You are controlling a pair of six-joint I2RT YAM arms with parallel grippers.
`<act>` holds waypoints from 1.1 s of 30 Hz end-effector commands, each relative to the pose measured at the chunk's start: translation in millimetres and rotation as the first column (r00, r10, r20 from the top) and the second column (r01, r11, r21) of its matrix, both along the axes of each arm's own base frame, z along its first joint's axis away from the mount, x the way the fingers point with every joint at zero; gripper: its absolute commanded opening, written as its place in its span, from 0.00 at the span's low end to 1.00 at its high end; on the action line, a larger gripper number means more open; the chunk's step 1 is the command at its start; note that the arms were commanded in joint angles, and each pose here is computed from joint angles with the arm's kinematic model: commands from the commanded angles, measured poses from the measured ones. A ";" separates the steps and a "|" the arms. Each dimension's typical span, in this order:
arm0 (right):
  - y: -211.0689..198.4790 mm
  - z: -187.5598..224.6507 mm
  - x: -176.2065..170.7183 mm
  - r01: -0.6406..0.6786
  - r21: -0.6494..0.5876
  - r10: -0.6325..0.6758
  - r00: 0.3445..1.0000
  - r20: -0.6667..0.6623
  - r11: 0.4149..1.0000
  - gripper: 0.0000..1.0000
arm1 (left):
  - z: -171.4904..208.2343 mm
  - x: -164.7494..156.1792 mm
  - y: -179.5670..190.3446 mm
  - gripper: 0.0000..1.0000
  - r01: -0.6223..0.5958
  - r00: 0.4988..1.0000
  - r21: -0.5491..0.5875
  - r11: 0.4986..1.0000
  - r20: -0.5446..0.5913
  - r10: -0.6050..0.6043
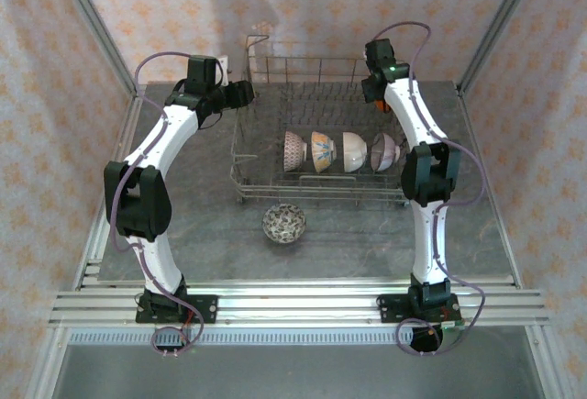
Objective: Load the bowls into the dish rack
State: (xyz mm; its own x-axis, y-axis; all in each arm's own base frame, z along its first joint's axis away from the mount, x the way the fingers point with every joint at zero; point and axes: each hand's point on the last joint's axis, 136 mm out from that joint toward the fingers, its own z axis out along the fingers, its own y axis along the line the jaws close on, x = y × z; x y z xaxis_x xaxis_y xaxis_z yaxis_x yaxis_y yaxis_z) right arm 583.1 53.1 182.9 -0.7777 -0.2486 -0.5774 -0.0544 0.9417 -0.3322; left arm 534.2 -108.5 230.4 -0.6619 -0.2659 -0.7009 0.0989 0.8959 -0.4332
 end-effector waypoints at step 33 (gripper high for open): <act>2.5 59.7 4.6 -0.029 0.105 0.016 0.991 0.131 0.994 0.82 | 14.5 -22.3 -7.2 0.56 0.030 1.000 0.002 1.000 -0.009 -0.030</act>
State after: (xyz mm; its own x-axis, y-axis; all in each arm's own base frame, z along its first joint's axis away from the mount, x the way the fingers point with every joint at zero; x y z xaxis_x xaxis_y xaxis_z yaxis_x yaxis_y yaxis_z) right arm 587.9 51.0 191.9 -0.7638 -0.2068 -0.6114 -0.0678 0.9677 -0.2426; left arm 522.2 -108.7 228.7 -0.6748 -0.2617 -0.6901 0.0946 0.8966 -0.4325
